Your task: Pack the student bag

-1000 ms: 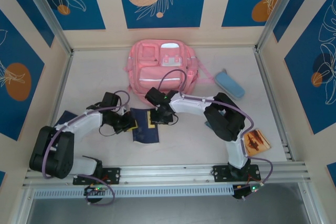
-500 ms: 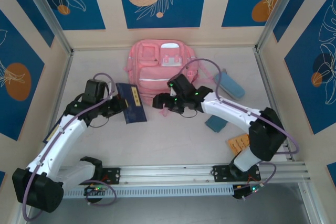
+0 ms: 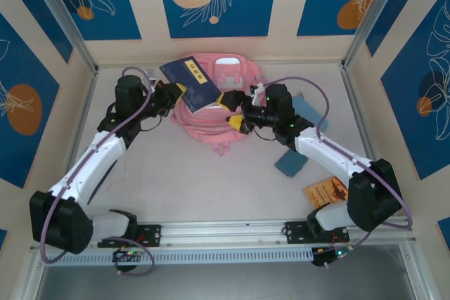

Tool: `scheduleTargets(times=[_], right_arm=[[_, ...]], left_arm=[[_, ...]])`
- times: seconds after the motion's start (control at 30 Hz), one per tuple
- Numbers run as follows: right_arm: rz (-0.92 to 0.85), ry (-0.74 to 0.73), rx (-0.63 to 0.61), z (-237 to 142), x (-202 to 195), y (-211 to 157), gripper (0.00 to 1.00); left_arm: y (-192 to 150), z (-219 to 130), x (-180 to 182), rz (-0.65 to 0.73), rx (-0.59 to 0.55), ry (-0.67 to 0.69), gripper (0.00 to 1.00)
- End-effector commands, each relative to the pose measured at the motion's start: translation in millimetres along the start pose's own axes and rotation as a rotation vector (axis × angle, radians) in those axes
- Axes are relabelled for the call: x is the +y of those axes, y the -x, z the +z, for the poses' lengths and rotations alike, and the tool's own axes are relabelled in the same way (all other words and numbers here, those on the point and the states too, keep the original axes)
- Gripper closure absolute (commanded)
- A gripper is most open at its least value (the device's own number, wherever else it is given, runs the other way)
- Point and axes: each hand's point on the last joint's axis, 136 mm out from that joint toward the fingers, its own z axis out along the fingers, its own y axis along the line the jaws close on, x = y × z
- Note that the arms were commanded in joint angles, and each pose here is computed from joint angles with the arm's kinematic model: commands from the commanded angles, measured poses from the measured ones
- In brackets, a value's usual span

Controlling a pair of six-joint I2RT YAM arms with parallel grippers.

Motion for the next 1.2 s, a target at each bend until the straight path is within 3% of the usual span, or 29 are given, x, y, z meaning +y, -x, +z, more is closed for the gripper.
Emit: scheduleTargets(times=[0.0, 0.17, 0.57, 0.77, 1.0, 1.17], right_arm=[[0.010, 0.153, 0.066, 4.6, 45.3, 1.0, 0.02], [0.063, 0.199, 0.081, 18.2, 52.6, 10.6, 0.09], [0.109, 0.261, 0.003, 24.7, 54.3, 35.9, 0.45], [0.117, 0.267, -0.044, 18.8, 53.3, 45.2, 0.55], [0.127, 0.244, -0.052, 17.1, 44.9, 48.6, 0.89], [0.090, 0.134, -0.091, 8.9, 22.5, 51.4, 0.97]], left_arm=[[7.2, 4.3, -48.3, -0.047, -0.009, -0.165, 1.00], [6.9, 15.5, -52.2, -0.099, 0.004, -0.204, 1.00], [-2.1, 21.0, -45.7, -0.118, 0.018, -0.176, 1.00], [-11.2, 21.8, -32.9, -0.134, 0.037, -0.147, 1.00], [-21.8, 17.8, -20.1, -0.116, 0.061, -0.112, 1.00], [-30.8, 13.1, 9.3, 0.006, 0.088, 0.043, 0.54]])
